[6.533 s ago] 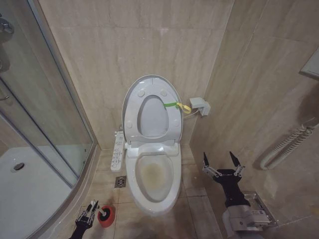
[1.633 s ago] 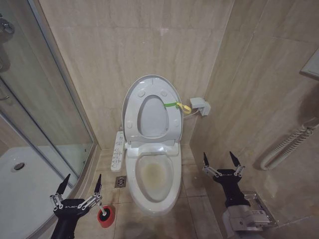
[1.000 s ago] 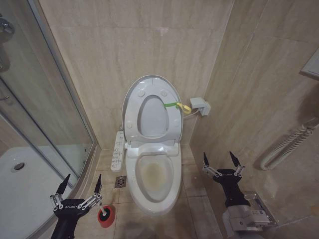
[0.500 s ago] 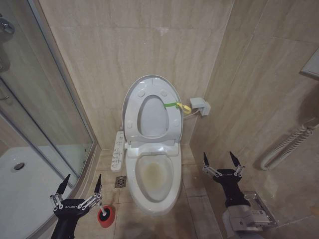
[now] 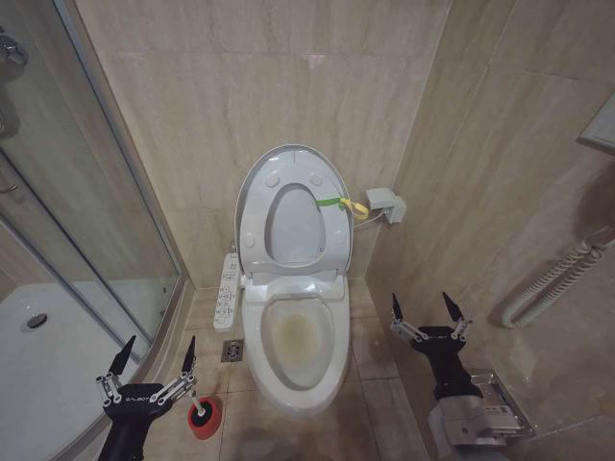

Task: Open the toilet lid, clean the toilet bowl with a toilet brush, close the toilet lid, and flush.

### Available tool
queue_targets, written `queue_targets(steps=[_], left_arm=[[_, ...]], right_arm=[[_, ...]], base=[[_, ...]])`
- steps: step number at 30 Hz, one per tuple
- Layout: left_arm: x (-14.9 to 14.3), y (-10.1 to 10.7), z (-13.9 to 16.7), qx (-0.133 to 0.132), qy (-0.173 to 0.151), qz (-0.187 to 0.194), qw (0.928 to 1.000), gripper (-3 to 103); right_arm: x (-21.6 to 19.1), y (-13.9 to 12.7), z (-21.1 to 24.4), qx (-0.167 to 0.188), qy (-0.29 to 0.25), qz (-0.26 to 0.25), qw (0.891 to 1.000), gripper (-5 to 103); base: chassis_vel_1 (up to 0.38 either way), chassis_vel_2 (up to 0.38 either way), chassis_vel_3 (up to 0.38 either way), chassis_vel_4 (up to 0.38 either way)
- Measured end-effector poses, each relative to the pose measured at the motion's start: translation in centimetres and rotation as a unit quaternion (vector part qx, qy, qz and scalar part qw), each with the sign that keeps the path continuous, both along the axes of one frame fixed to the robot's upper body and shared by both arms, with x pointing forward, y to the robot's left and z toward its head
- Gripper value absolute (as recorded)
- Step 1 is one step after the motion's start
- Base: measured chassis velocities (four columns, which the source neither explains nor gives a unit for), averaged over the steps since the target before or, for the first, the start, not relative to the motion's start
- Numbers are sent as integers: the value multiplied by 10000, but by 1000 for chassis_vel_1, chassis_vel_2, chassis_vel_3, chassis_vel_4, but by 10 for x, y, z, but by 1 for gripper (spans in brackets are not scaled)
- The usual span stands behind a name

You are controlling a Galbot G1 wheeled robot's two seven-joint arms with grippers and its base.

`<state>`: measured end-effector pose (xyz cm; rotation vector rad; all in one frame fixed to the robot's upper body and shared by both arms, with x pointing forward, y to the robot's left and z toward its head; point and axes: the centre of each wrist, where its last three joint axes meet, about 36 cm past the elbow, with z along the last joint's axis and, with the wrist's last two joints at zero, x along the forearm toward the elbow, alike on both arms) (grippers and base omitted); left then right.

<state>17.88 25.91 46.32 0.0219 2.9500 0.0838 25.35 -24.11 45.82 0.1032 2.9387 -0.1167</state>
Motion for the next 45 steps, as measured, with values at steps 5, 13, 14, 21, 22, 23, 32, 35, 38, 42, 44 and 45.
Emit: queue_targets(steps=[5,13,14,21,22,23,32,35,38,42,44,45], left_arm=[[0,0,0,0,0,0,10000,100],[0,0,0,0,0,0,10000,100],[0,0,0,0,0,0,10000,100],[0,0,0,0,0,0,10000,100],[0,0,0,0,0,0,10000,100],[0,0,0,0,0,0,10000,100],[0,0,0,0,0,0,10000,100],[0,0,0,0,0,1,10000,100],[0,0,0,0,0,0,10000,100],[0,0,0,0,0,0,10000,100],[0,0,0,0,0,1,10000,100],[0,0,0,0,0,1,10000,100]], right_arm=[[0,0,0,0,0,0,10000,100],[0,0,0,0,0,0,10000,100],[0,0,0,0,1,0,10000,100],[4,1,-5,95,451,105,9989,100],[7,2,-8,154,663,166,9975,100],[9,2,-10,218,875,232,9957,100],[22,7,-24,644,2039,682,9745,100],[22,8,-24,657,2069,697,9737,100],[22,7,-24,701,2042,704,9739,100],[17,5,2,1141,1148,622,9848,100],[15,5,6,1240,913,586,9863,100],[15,5,6,1240,913,586,9863,100]], base=[[0,0,0,0],[0,0,0,0],[0,0,0,0],[0,0,0,0],[0,0,0,0],[0,0,0,0],[0,0,0,0],[0,0,0,0],[0,0,0,0],[0,0,0,0],[0,0,0,0],[0,0,0,0]])
